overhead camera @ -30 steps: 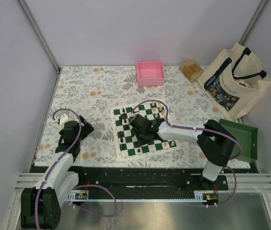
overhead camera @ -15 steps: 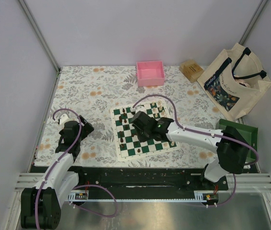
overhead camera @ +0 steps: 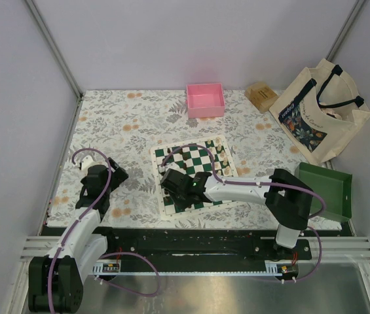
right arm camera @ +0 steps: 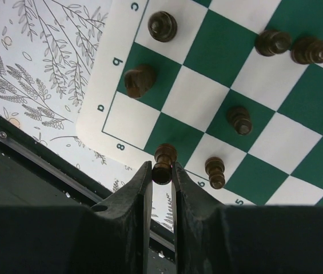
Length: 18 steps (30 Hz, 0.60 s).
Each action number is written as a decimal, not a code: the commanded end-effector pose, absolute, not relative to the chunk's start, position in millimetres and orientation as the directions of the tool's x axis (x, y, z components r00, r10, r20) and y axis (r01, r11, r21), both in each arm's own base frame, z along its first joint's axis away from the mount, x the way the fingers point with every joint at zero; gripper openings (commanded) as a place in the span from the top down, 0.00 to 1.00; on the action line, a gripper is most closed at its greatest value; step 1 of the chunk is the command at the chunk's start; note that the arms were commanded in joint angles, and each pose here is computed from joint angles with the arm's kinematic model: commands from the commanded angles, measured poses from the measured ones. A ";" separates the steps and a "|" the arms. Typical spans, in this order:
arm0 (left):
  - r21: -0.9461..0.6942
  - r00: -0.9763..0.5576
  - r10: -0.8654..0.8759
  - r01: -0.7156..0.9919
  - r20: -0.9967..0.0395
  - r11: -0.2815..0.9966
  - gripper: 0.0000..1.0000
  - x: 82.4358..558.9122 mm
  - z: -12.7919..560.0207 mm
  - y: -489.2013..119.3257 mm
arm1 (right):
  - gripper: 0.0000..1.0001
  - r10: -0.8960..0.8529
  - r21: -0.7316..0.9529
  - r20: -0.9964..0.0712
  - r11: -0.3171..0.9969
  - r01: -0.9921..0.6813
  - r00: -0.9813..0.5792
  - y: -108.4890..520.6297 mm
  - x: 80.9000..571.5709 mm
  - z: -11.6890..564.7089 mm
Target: Set up the chess pieces on the board
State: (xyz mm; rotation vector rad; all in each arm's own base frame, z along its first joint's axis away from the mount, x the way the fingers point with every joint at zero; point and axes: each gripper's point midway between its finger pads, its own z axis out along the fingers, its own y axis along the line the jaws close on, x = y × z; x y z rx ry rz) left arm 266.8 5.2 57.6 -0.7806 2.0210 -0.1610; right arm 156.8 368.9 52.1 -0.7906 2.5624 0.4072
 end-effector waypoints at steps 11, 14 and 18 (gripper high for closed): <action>-0.437 -0.306 -0.582 -0.428 -0.754 0.791 0.01 279.7 77.9 5.7 | 0.80 -0.452 0.226 -0.517 0.747 -0.625 -0.727 417.0 149.8 64.9; -0.437 -0.305 -0.582 -0.428 -0.754 0.791 0.01 279.8 78.3 5.7 | 0.78 -0.457 0.227 -0.512 0.745 -0.627 -0.728 419.1 147.7 62.2; -0.436 -0.305 -0.582 -0.429 -0.754 0.791 0.01 279.4 77.6 5.9 | 0.78 -0.461 0.222 -0.512 0.745 -0.629 -0.725 420.6 148.2 58.7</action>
